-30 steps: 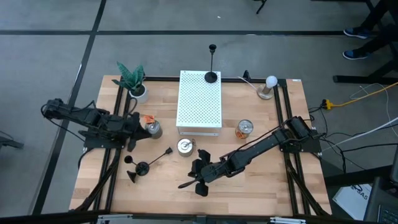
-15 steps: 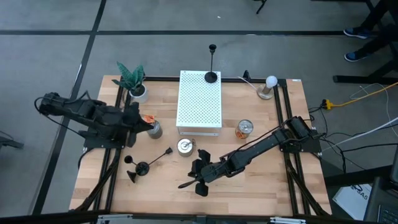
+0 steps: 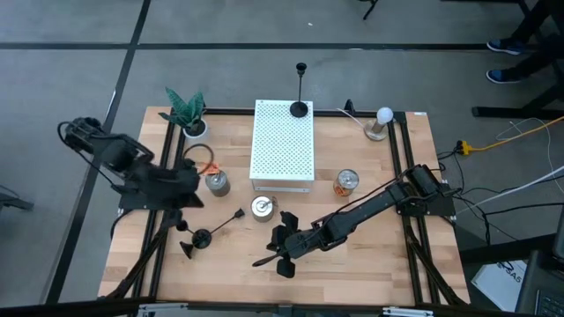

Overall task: Pick & Place candle stick holders
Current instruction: Put the top black candle holder on the shelf

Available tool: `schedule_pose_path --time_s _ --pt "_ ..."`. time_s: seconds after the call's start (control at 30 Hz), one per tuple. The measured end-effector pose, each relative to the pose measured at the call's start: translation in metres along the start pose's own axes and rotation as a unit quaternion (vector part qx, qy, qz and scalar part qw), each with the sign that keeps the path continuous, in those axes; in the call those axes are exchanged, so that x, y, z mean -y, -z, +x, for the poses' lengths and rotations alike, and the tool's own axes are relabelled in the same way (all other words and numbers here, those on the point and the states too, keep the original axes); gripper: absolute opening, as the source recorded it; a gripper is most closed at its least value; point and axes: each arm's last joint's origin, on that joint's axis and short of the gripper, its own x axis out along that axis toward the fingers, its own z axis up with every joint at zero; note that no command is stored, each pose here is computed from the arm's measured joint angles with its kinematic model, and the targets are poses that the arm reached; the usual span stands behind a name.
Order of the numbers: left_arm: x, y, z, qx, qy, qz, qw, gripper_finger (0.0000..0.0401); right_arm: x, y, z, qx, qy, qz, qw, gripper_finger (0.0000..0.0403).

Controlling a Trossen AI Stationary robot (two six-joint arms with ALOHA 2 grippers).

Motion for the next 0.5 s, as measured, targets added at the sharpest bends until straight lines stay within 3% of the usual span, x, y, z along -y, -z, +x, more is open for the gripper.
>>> schedule_pose_path --time_s 0.1,0.2,0.33,0.5 --pt "0.012 0.001 -0.009 0.01 0.04 -0.063 0.997 0.0002 0.0 0.0 0.0 0.0 0.0 0.0 1.0 0.0024" --pt "0.021 0.011 -0.006 -0.03 0.053 -0.123 0.991 0.0002 0.0 0.0 0.0 0.0 0.0 0.0 1.0 0.0024" --pt "0.037 0.029 0.005 -0.117 0.053 -0.16 0.979 0.0002 0.0 0.0 0.0 0.0 0.0 -0.002 1.0 0.0024" --pt "0.057 0.046 0.009 -0.169 0.043 -0.204 0.963 0.0002 0.0 0.0 0.0 0.0 0.0 -0.003 1.0 0.0024"
